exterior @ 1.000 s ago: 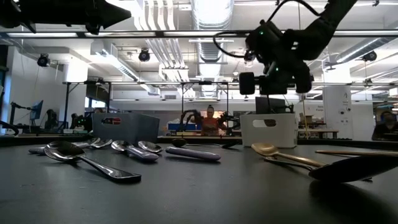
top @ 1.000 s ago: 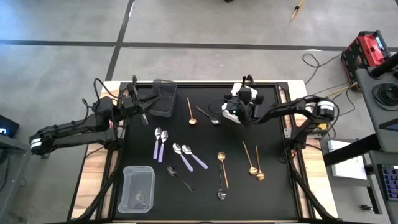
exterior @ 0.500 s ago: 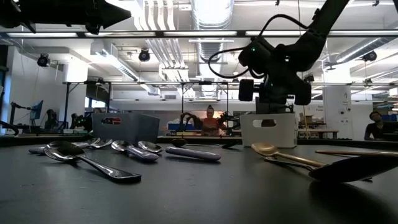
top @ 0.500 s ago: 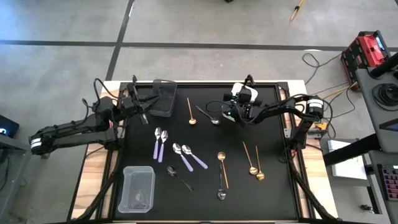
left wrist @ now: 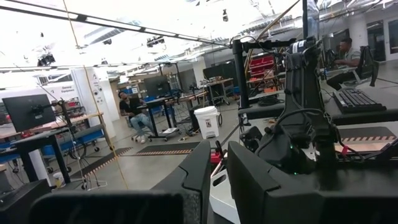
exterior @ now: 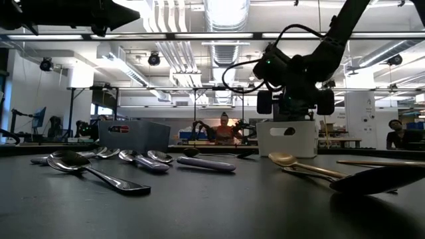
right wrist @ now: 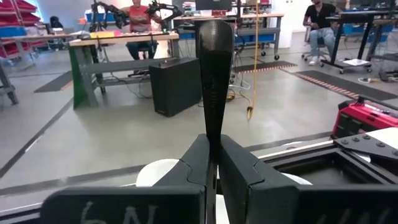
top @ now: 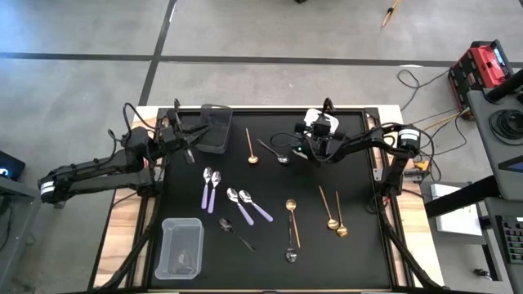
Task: Sort silverware by color (type)
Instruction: Put the black spoon into the white bin
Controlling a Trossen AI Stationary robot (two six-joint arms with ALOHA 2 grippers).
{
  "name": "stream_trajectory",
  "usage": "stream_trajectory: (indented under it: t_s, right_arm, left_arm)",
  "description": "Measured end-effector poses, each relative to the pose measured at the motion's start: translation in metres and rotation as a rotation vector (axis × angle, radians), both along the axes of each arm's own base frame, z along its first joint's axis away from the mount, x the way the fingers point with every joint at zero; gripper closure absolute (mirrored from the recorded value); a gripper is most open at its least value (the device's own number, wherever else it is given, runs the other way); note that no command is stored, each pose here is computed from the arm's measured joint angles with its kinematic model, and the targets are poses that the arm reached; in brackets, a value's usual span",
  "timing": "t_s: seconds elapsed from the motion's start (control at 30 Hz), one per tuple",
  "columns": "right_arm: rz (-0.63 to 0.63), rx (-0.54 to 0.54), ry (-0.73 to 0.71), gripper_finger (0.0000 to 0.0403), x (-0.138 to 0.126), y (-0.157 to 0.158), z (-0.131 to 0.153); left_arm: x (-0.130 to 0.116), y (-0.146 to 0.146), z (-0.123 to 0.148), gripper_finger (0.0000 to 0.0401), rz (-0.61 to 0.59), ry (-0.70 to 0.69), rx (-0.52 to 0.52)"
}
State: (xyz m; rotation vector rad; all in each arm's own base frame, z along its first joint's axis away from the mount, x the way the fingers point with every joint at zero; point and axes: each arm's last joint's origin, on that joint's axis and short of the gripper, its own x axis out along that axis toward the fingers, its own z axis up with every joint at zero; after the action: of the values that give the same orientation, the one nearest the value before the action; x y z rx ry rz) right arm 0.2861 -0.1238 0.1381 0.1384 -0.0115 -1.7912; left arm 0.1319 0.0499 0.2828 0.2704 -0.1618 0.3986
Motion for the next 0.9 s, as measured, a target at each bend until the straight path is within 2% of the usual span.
stream_trajectory:
  t_s: [0.67, 0.9]
  right_arm:
    - [-0.005, 0.004, 0.013, 0.0388, -0.0011, -0.0019, -0.0001]
    - [-0.004, 0.005, 0.013, 0.0341, -0.0011, -0.0019, -0.0001]
  left_arm:
    - [0.0000, 0.0000, 0.0000, 0.0362, 0.002, 0.004, 0.010]
    - [0.0000, 0.0000, 0.0000, 0.0362, 0.003, 0.004, 0.010]
